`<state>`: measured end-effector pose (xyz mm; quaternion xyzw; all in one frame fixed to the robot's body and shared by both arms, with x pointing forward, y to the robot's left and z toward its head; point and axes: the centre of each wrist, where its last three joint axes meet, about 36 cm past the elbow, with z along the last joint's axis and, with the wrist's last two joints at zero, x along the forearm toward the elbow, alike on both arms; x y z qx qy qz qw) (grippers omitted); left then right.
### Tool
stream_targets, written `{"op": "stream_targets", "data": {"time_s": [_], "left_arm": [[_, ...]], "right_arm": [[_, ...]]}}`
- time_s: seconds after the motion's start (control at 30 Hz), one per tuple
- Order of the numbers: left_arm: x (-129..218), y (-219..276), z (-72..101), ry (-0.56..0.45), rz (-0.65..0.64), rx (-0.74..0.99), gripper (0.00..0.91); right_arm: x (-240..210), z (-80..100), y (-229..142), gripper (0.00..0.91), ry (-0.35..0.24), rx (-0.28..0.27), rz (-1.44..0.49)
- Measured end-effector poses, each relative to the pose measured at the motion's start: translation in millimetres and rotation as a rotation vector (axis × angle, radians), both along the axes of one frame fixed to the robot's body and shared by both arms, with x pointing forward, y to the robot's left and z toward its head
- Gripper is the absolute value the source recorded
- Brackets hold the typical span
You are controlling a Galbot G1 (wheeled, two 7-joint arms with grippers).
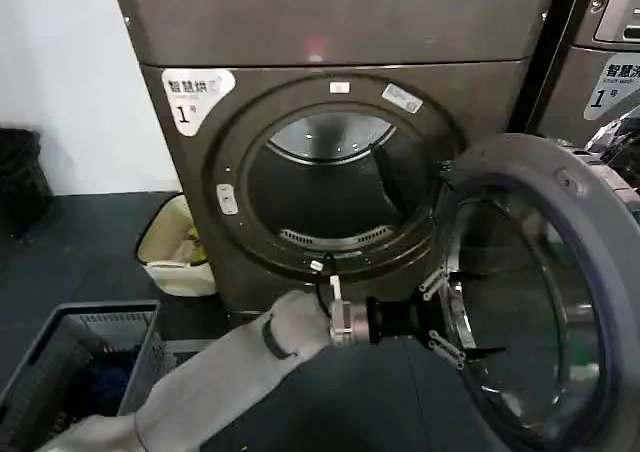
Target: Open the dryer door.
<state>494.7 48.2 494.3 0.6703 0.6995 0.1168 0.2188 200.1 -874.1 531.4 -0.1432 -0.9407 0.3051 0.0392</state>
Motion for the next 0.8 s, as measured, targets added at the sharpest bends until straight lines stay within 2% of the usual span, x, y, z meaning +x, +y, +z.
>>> {"op": "stream_targets", "data": {"time_s": [0.2, 0.37, 0.57, 0.8], "left_arm": [[2, -12, -1.0, 0.006, -0.010, -0.005, 0.907], [5, -23, -1.1, 0.007, -0.016, -0.010, 0.907], [7, -38, -2.9, 0.014, -0.012, -0.022, 0.907], [8, -58, -4.9, 0.023, -0.020, -0.036, 0.907]], "right_arm": [[-42, -19.6, 14, 0.907, -0.067, 0.037, -0.049], [-84, -28.2, 34, 0.907, -0.072, 0.035, -0.107], [-138, -26.4, 57, 0.907, -0.007, -0.008, -0.272], [-199, -18.5, 93, 0.907, 0.115, -0.112, -0.553]]}}
